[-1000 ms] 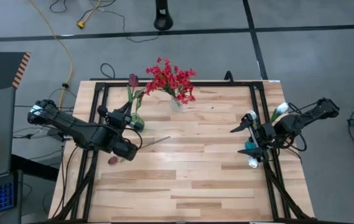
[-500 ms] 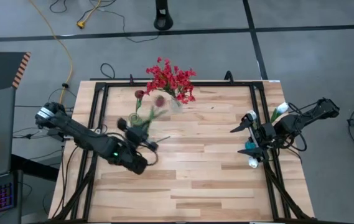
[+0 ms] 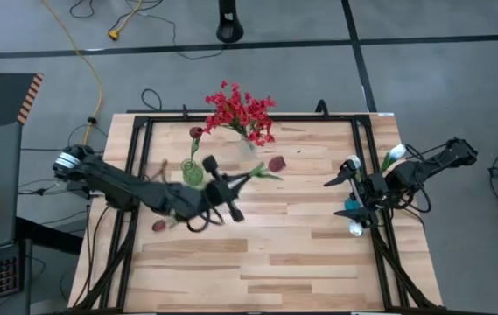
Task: Sort flowers into vase by color
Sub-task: Put the right dark red tulip into the green vase
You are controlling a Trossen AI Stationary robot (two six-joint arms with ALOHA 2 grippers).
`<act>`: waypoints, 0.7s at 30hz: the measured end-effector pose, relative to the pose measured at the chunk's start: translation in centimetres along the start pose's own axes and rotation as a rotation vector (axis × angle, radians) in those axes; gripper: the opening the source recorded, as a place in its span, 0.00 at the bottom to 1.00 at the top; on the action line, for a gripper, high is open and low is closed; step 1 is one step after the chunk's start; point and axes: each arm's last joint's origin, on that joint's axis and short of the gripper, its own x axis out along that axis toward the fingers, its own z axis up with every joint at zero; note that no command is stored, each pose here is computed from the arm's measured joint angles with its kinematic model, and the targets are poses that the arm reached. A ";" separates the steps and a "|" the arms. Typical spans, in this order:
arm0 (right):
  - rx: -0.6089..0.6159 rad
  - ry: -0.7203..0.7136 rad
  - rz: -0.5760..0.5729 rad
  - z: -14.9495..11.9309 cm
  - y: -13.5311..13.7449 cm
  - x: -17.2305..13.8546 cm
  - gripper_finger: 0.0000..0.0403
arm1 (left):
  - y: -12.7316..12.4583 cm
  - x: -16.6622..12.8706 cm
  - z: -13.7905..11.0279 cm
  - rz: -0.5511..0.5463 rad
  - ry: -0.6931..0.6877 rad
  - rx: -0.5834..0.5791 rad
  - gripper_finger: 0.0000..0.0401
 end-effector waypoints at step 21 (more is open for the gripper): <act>0.001 -0.003 0.000 0.0 0.0 0.0 0.99 | 12.5 -12.0 -10.4 0.070 -0.381 -0.366 0.00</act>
